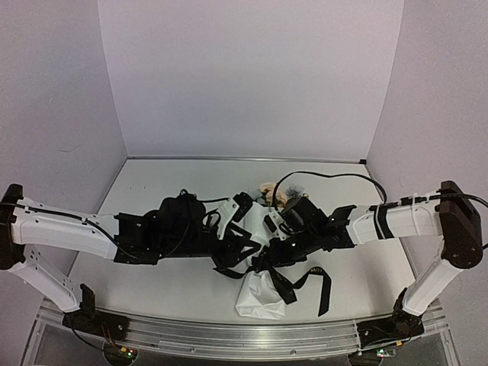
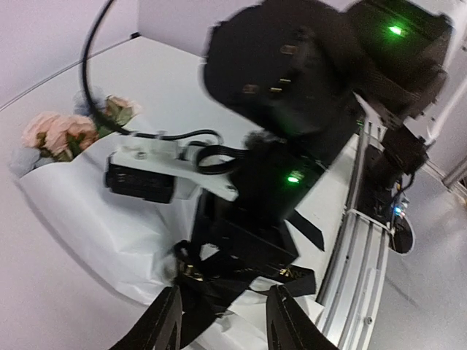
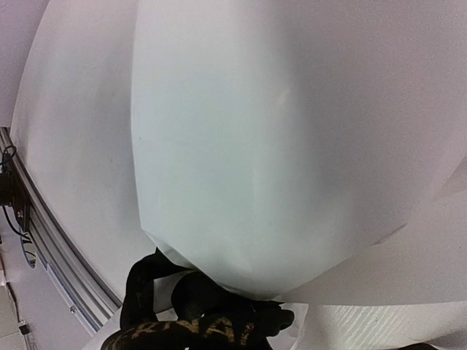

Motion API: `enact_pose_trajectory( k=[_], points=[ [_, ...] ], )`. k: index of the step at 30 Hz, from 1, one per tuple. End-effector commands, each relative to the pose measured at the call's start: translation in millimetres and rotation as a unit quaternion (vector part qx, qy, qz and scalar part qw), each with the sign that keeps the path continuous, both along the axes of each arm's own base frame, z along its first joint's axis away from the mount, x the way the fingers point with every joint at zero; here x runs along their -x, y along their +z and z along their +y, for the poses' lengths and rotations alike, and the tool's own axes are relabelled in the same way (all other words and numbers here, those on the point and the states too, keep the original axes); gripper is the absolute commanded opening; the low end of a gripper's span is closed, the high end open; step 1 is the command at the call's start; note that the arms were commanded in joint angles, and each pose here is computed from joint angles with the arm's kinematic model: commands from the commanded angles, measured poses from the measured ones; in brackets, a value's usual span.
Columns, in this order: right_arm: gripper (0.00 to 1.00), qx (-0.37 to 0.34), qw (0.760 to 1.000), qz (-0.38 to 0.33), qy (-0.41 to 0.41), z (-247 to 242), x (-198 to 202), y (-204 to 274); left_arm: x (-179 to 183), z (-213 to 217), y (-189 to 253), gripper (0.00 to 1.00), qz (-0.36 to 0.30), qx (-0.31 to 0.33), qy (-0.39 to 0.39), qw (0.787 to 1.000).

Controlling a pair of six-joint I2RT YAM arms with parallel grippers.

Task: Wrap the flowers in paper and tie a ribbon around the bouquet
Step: Cross the half-tied ribbon over the folded bouquet.

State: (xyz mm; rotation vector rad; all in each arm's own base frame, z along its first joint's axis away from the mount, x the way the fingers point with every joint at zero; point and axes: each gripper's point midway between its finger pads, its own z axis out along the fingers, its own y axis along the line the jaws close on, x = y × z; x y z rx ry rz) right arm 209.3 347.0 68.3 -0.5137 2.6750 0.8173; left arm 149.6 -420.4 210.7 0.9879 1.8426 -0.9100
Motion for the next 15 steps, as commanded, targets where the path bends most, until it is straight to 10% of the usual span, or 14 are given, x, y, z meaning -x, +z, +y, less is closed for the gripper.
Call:
enact_pose_trajectory(
  k=[1,15],
  points=[
    [0.0,-0.02,1.0,-0.019,0.006,3.5,-3.7,15.6,-37.2,12.4,-11.1,0.35,0.018,-0.011,0.071,0.997],
    [0.0,-0.03,0.999,-0.033,0.019,3.6,-2.1,26.5,-52.5,6.4,-61.1,0.28,0.058,-0.049,0.095,0.993]
  ],
)
